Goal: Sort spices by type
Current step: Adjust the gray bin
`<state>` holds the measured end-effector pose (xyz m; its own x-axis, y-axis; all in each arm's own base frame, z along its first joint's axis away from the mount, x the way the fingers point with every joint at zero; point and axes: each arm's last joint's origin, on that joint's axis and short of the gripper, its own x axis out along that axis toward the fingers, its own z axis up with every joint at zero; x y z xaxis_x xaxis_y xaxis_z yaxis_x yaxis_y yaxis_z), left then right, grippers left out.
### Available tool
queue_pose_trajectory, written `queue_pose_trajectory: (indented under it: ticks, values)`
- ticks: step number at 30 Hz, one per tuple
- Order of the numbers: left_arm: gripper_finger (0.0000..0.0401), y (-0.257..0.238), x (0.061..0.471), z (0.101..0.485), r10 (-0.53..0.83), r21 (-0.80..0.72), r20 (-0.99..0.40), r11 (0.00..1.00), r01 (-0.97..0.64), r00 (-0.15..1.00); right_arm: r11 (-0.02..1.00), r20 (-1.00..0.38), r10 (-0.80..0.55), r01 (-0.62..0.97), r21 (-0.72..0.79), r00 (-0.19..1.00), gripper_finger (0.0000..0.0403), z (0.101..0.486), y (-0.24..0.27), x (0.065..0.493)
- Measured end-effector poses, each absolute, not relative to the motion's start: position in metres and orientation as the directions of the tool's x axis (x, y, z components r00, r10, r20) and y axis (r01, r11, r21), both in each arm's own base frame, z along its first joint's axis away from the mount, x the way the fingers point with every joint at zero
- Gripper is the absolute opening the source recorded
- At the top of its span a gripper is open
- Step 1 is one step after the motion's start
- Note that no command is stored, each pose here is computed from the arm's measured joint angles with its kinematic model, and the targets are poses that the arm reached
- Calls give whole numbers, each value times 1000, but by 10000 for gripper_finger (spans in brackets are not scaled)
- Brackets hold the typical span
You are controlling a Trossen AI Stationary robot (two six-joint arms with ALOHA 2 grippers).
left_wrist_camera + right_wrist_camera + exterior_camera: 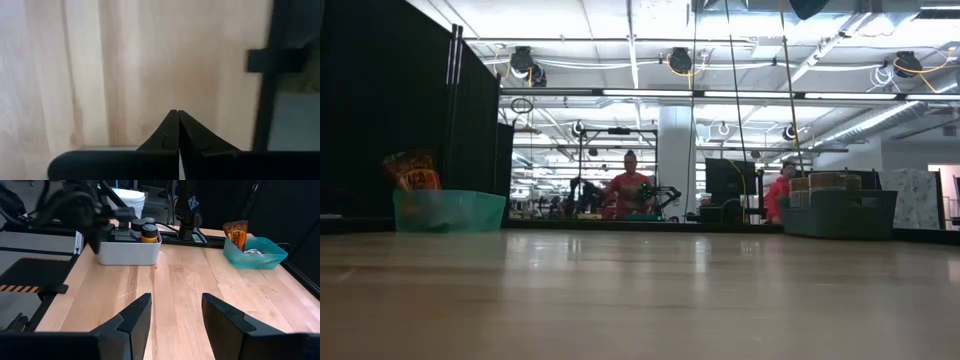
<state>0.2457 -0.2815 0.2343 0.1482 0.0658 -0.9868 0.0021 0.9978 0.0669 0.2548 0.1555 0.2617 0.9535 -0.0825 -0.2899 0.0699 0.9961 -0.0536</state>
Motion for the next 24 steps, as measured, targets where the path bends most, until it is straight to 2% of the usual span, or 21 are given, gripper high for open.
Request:
queue_pose_trajectory:
  ticks: [6, 10, 18, 24]
  values:
    - [0, -276, 238, 217, 84, 85, -995, 996, 10, 56, 996, -290, -82, 70, -53, 953, 160, 262, 156, 255]
    - [0, -278, 232, 208, 47, 47, -999, 999, -4, 2, 996, -290, -82, 70, -53, 953, 160, 262, 155, 255]
    - [0, -291, 215, 207, 21, 22, -999, 1000, -21, -44, 996, -295, -88, 74, -58, 952, 160, 261, 155, 255]
    - [0, -293, 209, 207, 60, 60, -998, 998, -19, -31, 996, -295, -88, 74, -58, 951, 160, 261, 155, 255]
